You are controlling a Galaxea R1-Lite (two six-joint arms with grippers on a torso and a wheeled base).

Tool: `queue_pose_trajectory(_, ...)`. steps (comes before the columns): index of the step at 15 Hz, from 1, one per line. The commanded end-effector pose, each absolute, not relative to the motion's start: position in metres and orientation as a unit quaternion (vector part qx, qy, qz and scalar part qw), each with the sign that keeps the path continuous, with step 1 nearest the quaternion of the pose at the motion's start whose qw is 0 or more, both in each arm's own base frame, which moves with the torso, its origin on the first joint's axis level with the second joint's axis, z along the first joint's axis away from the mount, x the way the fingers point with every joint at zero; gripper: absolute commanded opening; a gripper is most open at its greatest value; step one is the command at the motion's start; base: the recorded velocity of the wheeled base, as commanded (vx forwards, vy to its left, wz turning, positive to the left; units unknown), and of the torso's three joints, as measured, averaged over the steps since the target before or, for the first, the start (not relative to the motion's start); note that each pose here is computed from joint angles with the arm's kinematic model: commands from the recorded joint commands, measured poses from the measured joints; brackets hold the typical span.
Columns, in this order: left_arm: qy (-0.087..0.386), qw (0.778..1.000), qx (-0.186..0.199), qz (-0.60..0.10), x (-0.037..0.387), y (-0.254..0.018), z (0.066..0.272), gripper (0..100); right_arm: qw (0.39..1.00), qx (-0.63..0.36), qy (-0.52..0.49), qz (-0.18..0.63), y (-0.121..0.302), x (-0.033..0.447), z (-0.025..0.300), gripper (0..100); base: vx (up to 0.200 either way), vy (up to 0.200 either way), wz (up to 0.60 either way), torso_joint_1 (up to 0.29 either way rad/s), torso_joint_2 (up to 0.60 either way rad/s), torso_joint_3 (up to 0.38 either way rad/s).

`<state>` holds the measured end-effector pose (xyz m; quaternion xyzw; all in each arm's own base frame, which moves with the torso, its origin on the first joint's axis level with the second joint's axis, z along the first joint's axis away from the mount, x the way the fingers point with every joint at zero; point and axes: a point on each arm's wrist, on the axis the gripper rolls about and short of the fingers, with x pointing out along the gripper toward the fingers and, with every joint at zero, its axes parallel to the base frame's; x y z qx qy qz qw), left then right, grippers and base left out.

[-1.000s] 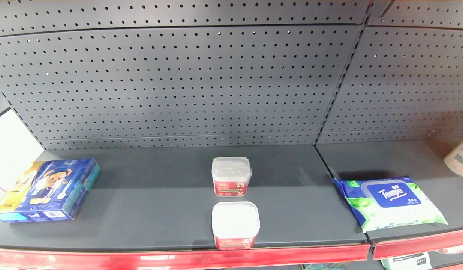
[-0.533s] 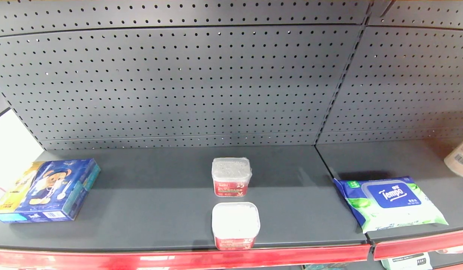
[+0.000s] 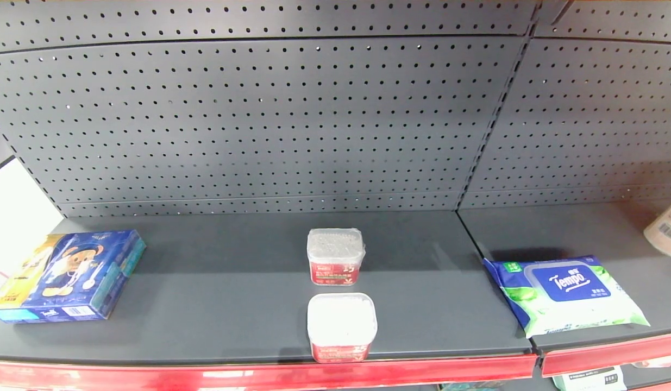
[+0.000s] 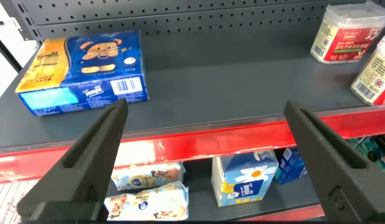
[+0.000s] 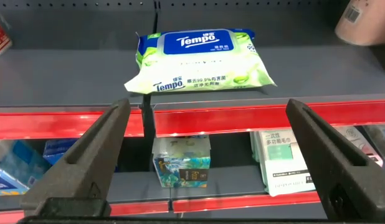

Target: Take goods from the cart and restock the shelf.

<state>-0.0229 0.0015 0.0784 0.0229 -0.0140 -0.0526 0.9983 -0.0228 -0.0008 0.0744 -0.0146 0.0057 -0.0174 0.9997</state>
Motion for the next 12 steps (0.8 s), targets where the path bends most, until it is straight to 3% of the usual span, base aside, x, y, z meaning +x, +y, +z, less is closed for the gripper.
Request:
queue_pose_trajectory(1,-0.014,0.998,0.023,-0.053,-0.0229,0.0014,0.0784,100,1.000,-0.015,0.006,-0.017,-0.0008,-0.0227,0.0744,100,0.000,0.000,0.00,0.000,0.00,0.000)
queue_pose_trajectory(12,-0.014,0.998,0.023,-0.053,-0.0229,0.0014,0.0784,100,1.000,-0.017,0.006,-0.018,-0.0008,-0.0227,0.0744,100,0.000,0.000,0.00,0.000,0.00,0.000)
